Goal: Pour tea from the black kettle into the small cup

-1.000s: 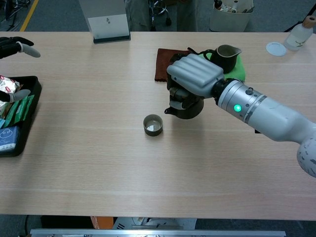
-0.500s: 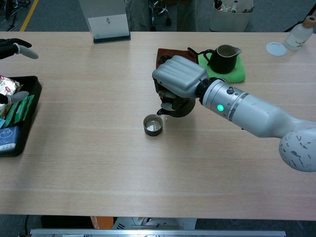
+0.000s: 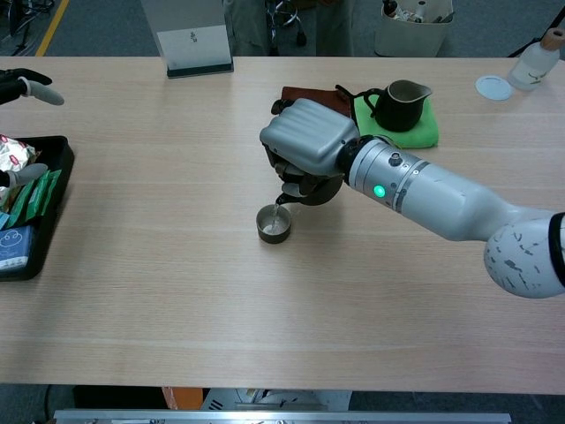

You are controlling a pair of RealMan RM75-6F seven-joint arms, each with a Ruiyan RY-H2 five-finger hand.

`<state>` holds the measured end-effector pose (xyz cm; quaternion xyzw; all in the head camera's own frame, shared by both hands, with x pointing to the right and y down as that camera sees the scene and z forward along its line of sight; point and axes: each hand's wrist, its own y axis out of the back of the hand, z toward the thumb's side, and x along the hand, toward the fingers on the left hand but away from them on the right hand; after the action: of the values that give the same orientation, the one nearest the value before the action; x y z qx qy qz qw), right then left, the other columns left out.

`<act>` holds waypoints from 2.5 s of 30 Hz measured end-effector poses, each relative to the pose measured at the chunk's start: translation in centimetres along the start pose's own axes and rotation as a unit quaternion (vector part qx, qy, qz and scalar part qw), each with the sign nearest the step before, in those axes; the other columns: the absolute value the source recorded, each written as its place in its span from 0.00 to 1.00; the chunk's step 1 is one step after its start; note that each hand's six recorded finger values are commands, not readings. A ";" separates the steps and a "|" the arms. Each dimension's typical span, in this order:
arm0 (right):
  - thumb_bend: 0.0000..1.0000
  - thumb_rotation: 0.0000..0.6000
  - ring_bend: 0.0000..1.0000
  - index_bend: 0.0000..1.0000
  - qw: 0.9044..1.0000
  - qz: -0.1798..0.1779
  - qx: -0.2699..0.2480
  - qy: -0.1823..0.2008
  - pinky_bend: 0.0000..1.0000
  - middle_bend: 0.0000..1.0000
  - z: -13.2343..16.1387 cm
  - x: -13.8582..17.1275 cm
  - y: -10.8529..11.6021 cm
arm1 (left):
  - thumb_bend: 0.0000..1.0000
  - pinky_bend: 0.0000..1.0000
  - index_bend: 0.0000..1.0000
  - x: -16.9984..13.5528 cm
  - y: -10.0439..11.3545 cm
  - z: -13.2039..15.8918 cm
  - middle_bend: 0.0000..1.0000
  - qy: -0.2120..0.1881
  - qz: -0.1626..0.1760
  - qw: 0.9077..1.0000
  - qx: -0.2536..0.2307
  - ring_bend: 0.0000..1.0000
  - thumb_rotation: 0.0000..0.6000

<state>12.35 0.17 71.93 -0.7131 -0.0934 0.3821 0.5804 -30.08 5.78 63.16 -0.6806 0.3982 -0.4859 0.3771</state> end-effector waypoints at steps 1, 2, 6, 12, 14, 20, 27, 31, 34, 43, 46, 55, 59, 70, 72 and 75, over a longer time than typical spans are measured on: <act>0.24 0.99 0.94 1.00 1.000 0.000 0.001 0.000 0.14 1.00 0.0 0.0 0.0 | 0.27 0.06 0.20 0.0 0.0 0.0 0.10 0.000 0.000 1.000 0.000 0.08 1.00; 0.24 0.99 0.94 1.00 1.000 0.000 0.001 -0.001 0.14 1.00 0.0 0.0 0.1 | 0.27 0.06 0.20 0.0 0.0 0.0 0.10 0.000 0.000 1.000 0.000 0.08 1.00; 0.24 0.99 0.94 1.00 1.000 0.002 0.009 -0.001 0.14 1.00 -0.1 0.0 0.2 | 0.27 0.06 0.20 0.0 0.0 0.1 0.10 -0.002 0.001 1.000 -0.001 0.08 1.00; 0.24 1.00 0.94 1.00 1.000 0.003 0.018 0.000 0.14 1.00 -0.1 0.0 0.5 | 0.27 0.06 0.20 0.0 -0.1 0.1 0.10 -0.002 0.000 1.000 -0.002 0.08 1.00; 0.24 0.99 0.94 1.00 1.000 0.003 0.019 -0.001 0.14 1.00 -0.1 0.1 0.6 | 0.27 0.06 0.20 0.0 -0.1 0.1 0.10 -0.002 -0.001 1.000 -0.002 0.08 1.00; 0.24 0.99 0.94 1.00 1.000 0.005 0.025 -0.002 0.14 1.00 -0.1 0.2 0.6 | 0.27 0.06 0.20 0.0 -0.1 0.1 0.10 -0.002 0.000 1.000 -0.003 0.08 1.00; 0.24 1.00 0.94 1.00 0.999 0.008 0.031 -0.003 0.14 1.00 -0.1 0.3 0.5 | 0.27 0.06 0.20 -0.1 -0.1 0.0 0.10 -0.001 0.000 1.000 -0.004 0.08 1.00; 0.24 1.00 0.94 1.00 1.000 0.005 0.028 -0.003 0.14 1.00 0.0 0.3 0.5 | 0.27 0.06 0.20 -0.1 -0.2 -0.1 0.10 0.000 -0.002 1.000 -0.004 0.08 1.00; 0.24 1.00 0.94 1.00 1.000 0.004 0.020 -0.004 0.14 1.00 0.1 0.3 0.2 | 0.27 0.06 0.20 -0.1 -0.2 -0.2 0.10 0.001 -0.003 1.000 -0.005 0.08 1.00; 0.24 1.00 0.94 1.00 1.000 -0.005 -0.021 -0.011 0.14 1.00 0.0 0.7 -0.6 | 0.27 0.06 0.20 0.0 -0.3 -0.3 0.09 0.003 -0.009 1.000 -0.006 0.08 1.00; 0.24 1.00 0.94 1.00 0.999 -0.010 -0.033 -0.013 0.14 1.00 0.0 0.9 -0.9 | 0.27 0.06 0.20 0.0 -0.3 -0.2 0.09 0.002 -0.009 1.000 -0.006 0.08 1.00; 0.23 1.00 0.94 1.00 0.994 -0.051 -0.093 -0.016 0.14 1.00 -0.5 1.7 -1.2 | 0.27 0.06 0.20 0.2 -0.4 0.2 0.09 -0.002 -0.013 1.000 -0.004 0.08 1.00; 0.23 1.00 0.94 1.00 0.991 -0.063 -0.113 -0.021 0.14 1.00 -1.0 2.1 -1.1 | 0.27 0.06 0.20 0.2 -0.4 0.4 0.09 -0.002 -0.014 1.000 -0.004 0.08 1.00; 0.23 1.00 0.94 1.00 0.985 -0.074 -0.146 -0.062 0.14 1.00 -5.2 5.2 -0.9 | 0.27 0.06 0.20 0.5 -0.4 0.6 0.09 -0.007 -0.017 1.000 -0.008 0.08 1.00; 0.23 1.00 0.94 1.00 0.983 -0.074 -0.152 -0.072 0.14 1.00 -6.1 5.9 -1.0 | 0.27 0.06 0.20 0.6 -0.4 0.6 0.09 -0.008 -0.019 1.000 -0.008 0.08 1.00; 0.23 1.00 0.94 1.00 0.980 -0.071 -0.165 -0.091 0.14 1.00 -7.5 7.2 -1.6 | 0.27 0.06 0.20 0.6 -0.7 0.7 0.09 -0.010 -0.023 1.000 -0.006 0.08 1.00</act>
<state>22.67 -0.83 70.47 -0.7530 -0.2573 0.3825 0.4695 -29.17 5.61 63.82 -0.6968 0.3815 -0.4849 0.3657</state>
